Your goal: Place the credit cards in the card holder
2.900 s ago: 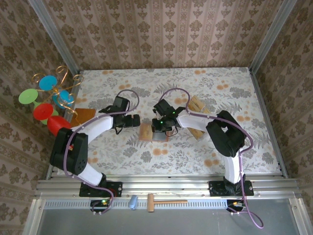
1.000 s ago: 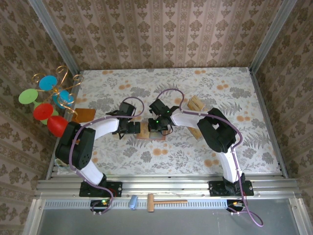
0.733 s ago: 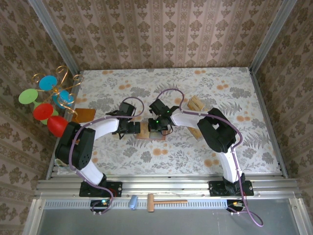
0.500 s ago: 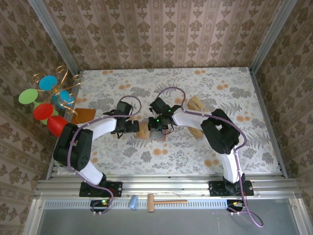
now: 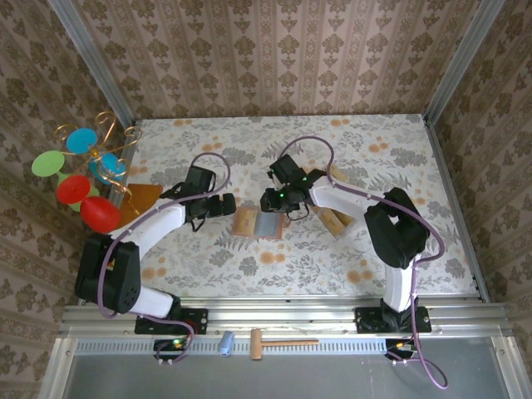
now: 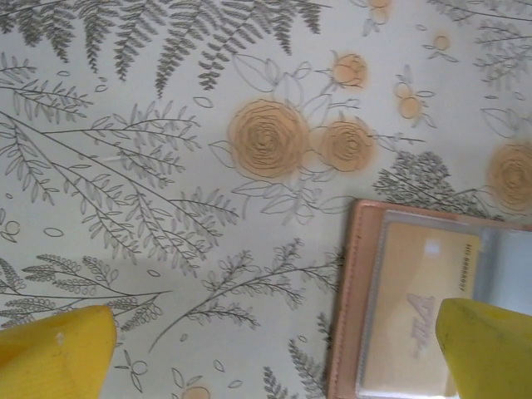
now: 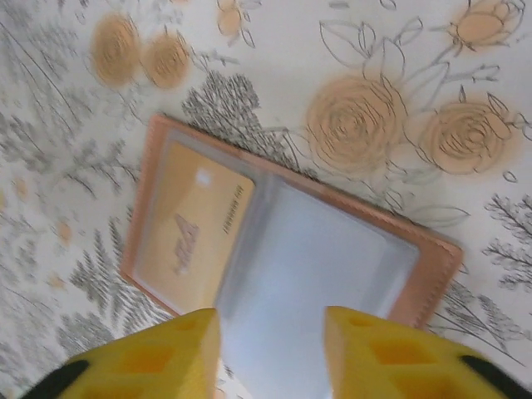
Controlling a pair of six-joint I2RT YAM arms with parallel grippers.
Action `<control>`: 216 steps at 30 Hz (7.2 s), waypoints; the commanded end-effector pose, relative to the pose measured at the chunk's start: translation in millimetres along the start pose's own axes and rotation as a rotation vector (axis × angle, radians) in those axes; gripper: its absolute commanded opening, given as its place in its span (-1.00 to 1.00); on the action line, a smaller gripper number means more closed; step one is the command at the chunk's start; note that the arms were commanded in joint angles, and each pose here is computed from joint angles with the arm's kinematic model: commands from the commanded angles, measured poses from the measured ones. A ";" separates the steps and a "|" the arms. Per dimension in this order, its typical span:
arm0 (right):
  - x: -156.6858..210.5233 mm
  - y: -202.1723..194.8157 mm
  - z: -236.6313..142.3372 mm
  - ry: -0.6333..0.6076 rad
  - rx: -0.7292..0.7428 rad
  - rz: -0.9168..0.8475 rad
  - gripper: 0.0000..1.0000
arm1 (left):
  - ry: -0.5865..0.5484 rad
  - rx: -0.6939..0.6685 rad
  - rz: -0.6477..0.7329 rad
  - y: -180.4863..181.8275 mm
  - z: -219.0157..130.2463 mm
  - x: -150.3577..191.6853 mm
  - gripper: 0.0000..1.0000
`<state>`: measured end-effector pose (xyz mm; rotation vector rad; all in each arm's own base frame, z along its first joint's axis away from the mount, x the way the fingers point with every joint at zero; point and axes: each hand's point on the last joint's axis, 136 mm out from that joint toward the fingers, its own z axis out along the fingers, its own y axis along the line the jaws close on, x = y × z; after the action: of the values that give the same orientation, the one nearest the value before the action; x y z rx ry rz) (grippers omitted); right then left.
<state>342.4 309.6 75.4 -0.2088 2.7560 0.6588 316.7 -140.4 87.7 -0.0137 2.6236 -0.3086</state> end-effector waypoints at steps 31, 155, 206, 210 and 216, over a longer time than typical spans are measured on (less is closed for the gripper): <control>22.9 15.5 23.3 0.040 -0.102 0.080 0.04 | 0.054 -0.019 0.089 -25.0 13.3 24.3 1.00; 63.1 -158.3 -81.9 0.072 0.543 -0.124 -0.51 | 0.034 0.080 0.055 -48.3 26.4 41.4 1.00; 41.2 -137.9 -118.4 0.065 0.534 -0.230 -1.00 | 0.024 0.092 0.063 -50.4 20.9 37.4 1.00; 39.4 -126.4 -130.6 0.038 0.494 -0.204 -1.00 | 0.021 0.091 0.059 -48.8 15.4 36.4 1.00; 30.6 -94.2 -145.5 -0.059 0.367 -0.134 -1.00 | 0.010 0.088 0.075 -49.3 7.0 24.5 1.00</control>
<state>302.2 142.4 130.4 -0.3327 2.7311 -0.0087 289.8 -192.7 63.3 0.0828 2.6376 -0.4114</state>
